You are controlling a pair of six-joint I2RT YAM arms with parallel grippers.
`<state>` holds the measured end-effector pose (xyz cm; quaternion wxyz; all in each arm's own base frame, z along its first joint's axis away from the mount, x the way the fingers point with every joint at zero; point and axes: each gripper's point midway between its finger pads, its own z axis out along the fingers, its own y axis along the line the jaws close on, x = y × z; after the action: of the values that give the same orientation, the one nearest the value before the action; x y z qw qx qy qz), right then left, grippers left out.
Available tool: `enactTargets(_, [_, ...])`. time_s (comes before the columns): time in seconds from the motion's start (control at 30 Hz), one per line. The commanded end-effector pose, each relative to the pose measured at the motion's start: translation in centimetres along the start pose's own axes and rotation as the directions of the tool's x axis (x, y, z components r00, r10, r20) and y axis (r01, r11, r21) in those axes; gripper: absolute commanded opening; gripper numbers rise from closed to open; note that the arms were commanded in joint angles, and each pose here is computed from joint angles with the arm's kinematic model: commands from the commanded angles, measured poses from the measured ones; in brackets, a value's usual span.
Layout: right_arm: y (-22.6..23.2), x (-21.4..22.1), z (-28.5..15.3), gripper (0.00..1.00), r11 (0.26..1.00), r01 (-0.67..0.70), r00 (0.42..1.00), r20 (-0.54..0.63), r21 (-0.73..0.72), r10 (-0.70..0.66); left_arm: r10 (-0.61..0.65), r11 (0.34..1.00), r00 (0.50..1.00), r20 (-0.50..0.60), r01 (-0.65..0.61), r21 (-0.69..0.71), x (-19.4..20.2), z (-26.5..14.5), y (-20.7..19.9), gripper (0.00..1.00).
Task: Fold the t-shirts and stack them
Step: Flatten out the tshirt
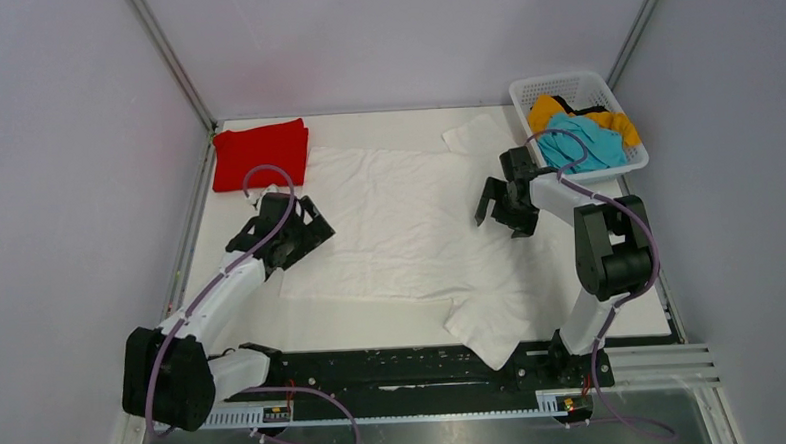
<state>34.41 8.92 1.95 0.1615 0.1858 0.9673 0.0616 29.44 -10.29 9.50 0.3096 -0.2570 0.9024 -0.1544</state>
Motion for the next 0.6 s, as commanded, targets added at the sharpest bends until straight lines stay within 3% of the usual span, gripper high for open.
enactTargets(0.0, [-0.3,-1.3,-1.6,0.99,0.998,0.055,0.997,0.053,0.012,-0.056,-0.014,0.989,0.998,0.065,0.023,-0.145,-0.4,-2.0,3.7,0.99])
enactTargets(0.13, [-1.0,-1.5,-4.1,0.99,0.999,0.053,0.986,0.161,-0.003,-0.051,-0.027,0.951,0.998,0.065,0.046,-0.306,1.3,-3.2,8.4,0.99])
enactTargets(0.3, [-2.8,-1.2,-8.1,0.99,1.0,0.014,0.948,0.319,-0.009,-0.011,-0.078,0.933,0.994,0.082,0.101,-0.345,3.6,-3.2,11.5,0.98])
enactTargets(0.57, [-4.7,2.0,-9.9,0.99,0.997,-0.034,0.919,0.39,-0.075,0.061,-0.146,0.903,0.975,0.165,0.2,-0.381,3.9,-1.9,13.6,0.73])
